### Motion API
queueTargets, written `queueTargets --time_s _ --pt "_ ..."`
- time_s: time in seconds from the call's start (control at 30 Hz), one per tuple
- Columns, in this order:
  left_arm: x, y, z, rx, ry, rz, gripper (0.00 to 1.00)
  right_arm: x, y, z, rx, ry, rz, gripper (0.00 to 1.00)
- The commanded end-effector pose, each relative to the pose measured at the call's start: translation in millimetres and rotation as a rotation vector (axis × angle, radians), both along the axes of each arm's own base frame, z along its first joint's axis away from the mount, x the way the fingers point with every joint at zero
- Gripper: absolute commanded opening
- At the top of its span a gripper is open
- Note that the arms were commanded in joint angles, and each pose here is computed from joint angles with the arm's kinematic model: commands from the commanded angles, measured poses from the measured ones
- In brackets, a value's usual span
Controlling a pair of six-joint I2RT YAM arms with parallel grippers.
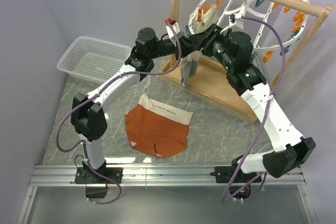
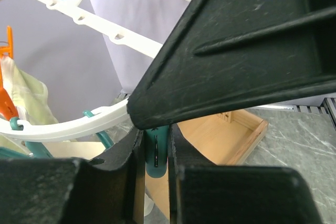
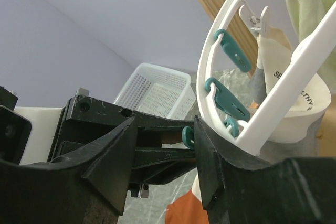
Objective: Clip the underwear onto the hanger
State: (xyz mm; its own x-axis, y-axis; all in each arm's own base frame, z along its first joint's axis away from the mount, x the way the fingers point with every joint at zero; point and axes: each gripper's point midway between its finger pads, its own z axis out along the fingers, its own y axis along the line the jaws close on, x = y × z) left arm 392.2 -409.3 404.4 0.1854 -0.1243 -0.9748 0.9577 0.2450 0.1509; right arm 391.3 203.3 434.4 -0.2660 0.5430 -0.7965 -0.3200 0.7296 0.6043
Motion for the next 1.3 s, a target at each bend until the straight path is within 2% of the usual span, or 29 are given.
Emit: queueTargets --time_s 0.0,0.17,0.47,0.67,1.0,1.27 --pt "-8.2 2.4 35.5 -0.053 -0.069 -0.012 0.00 -5.2 -26.8 15.5 -0.011 -0.004 -0.092 0.56" --pt "-2.8 1.8 36.0 -0.053 -0.058 0.002 0.00 -13.1 -39.2 16.9 -0.048 -0.003 -0.133 0.56" --pt "-6.9 0.1 38.6 -0.062 -0.041 -0.035 0.00 -12.2 -38.0 -12.3 -0.130 0.053 -0.115 0.57" --pt "-37.5 10.3 37.9 -0.181 -0.218 -0.112 0.00 -6.1 -32.5 -12.3 -0.117 -0.003 -0.104 0.61" --pt "-36.8 4.7 26.2 -0.232 -0.328 -0.100 0.00 4.7 -23.1 1.6 -0.129 -0.130 -0.078 0.63" --pt "-36.4 -2.1 20.9 -0.247 -0.332 -0.125 0.00 6.2 -10.9 -2.6 -0.154 -0.187 -0.011 0.62"
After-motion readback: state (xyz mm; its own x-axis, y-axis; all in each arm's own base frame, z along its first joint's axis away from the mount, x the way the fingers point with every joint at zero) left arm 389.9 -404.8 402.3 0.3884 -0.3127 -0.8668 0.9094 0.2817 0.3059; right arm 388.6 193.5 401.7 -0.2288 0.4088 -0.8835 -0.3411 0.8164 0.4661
